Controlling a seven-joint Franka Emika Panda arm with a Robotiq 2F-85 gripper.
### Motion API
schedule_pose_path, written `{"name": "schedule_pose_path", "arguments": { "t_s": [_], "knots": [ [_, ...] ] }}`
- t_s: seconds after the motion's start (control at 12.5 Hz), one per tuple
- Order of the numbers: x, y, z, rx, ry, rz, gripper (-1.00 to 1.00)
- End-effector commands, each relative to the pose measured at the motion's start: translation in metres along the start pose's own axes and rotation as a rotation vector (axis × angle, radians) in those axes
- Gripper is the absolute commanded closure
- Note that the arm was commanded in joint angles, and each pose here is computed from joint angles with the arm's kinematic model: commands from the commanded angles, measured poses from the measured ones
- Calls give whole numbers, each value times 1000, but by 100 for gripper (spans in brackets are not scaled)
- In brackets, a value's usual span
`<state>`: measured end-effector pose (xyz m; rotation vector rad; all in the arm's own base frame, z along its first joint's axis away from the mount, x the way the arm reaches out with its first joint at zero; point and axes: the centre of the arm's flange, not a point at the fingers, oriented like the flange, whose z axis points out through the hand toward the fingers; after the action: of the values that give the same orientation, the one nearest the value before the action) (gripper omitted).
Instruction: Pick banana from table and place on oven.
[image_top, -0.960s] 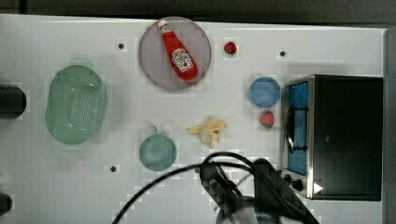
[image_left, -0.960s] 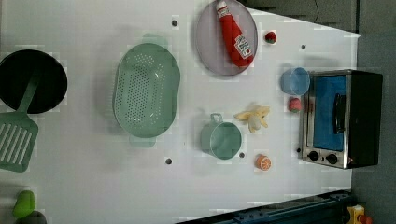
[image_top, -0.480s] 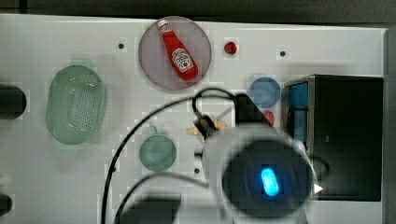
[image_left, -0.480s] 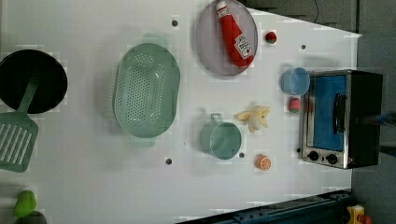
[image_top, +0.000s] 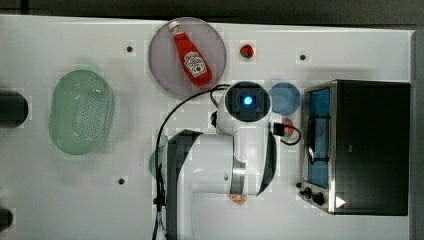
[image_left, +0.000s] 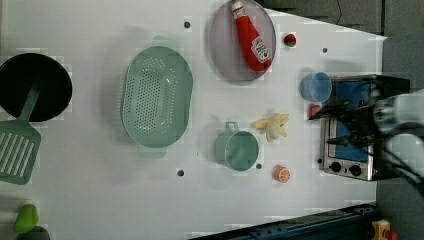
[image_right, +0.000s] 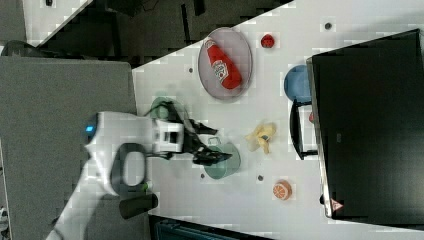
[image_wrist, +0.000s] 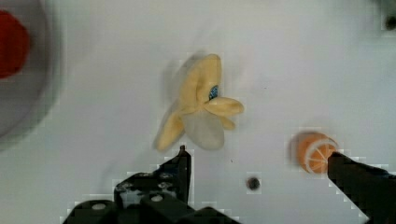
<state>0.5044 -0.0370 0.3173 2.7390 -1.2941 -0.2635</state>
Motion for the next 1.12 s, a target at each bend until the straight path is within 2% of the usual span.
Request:
{"name": "schedule_pose_path", "arguments": {
  "t_s": [0.08,0.32,0.56,0.88,0.96,1.12],
  "knots": [
    [-2,-4,-5,93,77,18,-100],
    [-7,-3,58,106,88,13,-100],
    [-11,-8,107,82,69,2,-100],
    [-10,-14,152,78,65,-5,-100],
    [-10,-15,159,78,66,-6,-93],
    [-13,-17,164,82,67,-13,-43]
  ]
}}
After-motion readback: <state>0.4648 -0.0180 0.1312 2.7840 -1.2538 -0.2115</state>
